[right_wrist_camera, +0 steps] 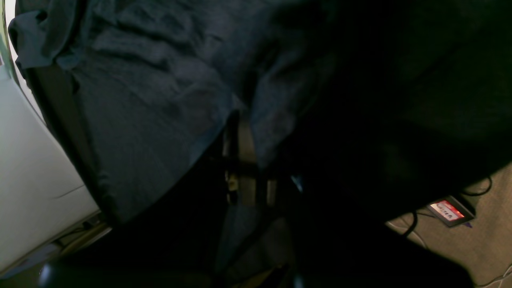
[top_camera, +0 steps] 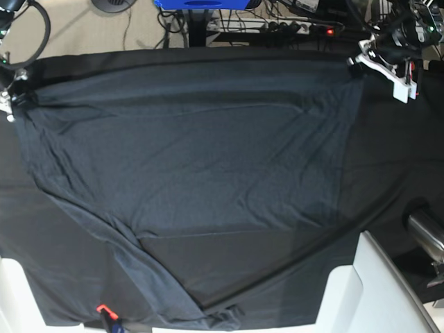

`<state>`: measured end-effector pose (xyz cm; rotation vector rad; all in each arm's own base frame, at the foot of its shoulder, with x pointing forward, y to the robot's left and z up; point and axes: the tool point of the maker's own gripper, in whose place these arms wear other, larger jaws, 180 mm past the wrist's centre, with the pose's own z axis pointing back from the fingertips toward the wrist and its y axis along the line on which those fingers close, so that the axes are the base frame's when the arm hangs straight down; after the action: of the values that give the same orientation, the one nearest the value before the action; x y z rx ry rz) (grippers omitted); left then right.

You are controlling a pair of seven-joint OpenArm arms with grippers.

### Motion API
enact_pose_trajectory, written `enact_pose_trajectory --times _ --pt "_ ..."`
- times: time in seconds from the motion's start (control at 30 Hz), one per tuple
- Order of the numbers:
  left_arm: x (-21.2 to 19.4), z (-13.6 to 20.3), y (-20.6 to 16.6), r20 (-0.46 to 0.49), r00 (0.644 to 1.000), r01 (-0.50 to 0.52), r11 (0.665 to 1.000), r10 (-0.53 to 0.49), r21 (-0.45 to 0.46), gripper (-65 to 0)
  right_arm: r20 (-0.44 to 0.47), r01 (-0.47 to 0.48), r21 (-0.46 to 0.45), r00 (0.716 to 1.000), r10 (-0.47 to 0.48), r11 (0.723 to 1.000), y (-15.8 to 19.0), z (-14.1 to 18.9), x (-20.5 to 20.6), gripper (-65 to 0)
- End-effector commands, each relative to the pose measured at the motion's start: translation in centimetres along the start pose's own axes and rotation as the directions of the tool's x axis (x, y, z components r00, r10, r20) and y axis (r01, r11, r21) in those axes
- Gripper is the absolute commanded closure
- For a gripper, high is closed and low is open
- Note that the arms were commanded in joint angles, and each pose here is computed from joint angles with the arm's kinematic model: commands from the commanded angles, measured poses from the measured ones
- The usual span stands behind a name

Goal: Fold the T-shirt properly
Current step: 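Pull the edge outward with both grippers, unfolding the shirt flat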

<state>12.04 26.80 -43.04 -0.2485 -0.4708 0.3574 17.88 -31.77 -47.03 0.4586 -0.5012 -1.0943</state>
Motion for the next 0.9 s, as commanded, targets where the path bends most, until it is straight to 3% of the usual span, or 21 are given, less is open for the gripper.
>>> enact_pose_trajectory --times 0.0,0.13,0.3,0.43,0.5,0.7,0.87 --pt "0.7 0.5 0.2 0.028 1.0 0.015 1.0 -0.015 0.005 0.0 0.034 -0.02 0.014 0.999 0.019 1.0 0.5 0.6 1.5 -0.2" --pt "0.5 0.6 0.5 0.037 0.999 0.012 1.0 -0.013 0.011 0.0 0.011 0.014 -0.007 1.0 -0.014 1.0 -0.8 0.2 0.7 -0.2" --pt "0.7 0.5 0.4 0.04 0.999 0.013 1.0 -0.014 0.011 0.0 0.046 0.111 -0.011 0.993 -0.11 0.994 -2.7 0.7 0.5 -0.8" --pt "0.7 0.5 0.4 0.041 0.999 0.013 1.0 -0.014 0.011 0.0 0.047 0.122 -0.012 0.992 -0.121 0.993 -2.9 0.9 0.6 -1.4" --pt "0.7 0.5 0.4 0.041 0.999 0.013 1.0 -0.014 0.011 0.0 0.044 0.121 -0.013 0.992 -0.12 0.993 -2.9 0.9 0.5 -6.9" --pt "0.7 0.5 0.4 0.042 0.999 0.009 1.0 -0.009 0.013 -0.7 0.047 0.121 -0.01 0.992 -0.121 0.993 -2.8 0.9 0.6 -43.8" --pt "0.3 0.4 1.0 0.032 0.999 -0.007 1.0 0.006 0.021 -29.8 0.055 0.121 -0.01 0.991 -0.121 0.993 -2.8 0.9 0.7 -47.0"
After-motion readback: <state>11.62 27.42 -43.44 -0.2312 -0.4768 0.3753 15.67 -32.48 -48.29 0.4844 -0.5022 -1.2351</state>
